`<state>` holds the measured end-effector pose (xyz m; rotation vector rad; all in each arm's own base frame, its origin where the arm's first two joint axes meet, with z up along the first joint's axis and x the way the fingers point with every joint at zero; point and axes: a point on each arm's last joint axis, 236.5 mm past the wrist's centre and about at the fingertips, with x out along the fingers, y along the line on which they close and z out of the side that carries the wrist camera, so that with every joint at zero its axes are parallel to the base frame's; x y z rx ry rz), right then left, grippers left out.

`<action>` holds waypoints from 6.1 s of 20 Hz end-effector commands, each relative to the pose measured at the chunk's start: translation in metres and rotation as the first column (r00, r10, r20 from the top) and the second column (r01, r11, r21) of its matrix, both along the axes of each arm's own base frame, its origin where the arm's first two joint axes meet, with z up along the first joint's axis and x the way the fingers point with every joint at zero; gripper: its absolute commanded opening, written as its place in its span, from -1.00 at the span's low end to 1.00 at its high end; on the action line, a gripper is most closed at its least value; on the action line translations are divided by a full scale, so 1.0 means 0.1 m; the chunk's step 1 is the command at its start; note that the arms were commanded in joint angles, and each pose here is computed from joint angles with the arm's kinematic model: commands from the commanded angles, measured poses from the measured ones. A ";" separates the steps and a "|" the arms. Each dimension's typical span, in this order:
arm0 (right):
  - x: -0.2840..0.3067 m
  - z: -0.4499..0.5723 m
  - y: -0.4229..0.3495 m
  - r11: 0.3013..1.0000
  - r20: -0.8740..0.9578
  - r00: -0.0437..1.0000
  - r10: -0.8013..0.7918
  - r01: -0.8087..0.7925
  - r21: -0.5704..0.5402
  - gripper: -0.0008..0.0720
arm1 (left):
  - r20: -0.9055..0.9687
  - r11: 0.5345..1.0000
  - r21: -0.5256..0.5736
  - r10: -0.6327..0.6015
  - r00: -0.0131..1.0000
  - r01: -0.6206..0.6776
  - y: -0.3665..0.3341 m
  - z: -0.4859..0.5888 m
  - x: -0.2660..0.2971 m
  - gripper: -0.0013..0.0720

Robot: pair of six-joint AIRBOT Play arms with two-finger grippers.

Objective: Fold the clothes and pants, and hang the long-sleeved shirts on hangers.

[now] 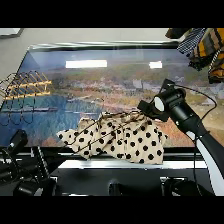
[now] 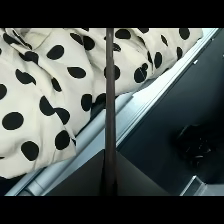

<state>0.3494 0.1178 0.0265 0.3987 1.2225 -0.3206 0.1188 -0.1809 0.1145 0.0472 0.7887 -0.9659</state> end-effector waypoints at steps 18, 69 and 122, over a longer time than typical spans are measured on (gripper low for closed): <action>-0.10 0.44 0.24 0.985 0.102 0.987 0.121 -0.132 0.111 -0.93 | -0.009 0.995 -0.013 -0.098 0.995 0.098 -0.25 -0.42 0.36 -0.92; -0.33 1.24 0.44 0.935 0.316 0.932 0.175 -0.258 0.244 -0.93 | 0.018 0.928 -0.298 -0.229 0.973 0.224 -1.57 -0.49 1.11 -0.92; -0.30 0.75 0.02 -0.211 0.285 -0.216 0.934 -0.976 -0.050 -0.93 | 0.022 0.930 -0.296 -0.224 0.974 0.220 -1.55 -0.49 1.14 -0.81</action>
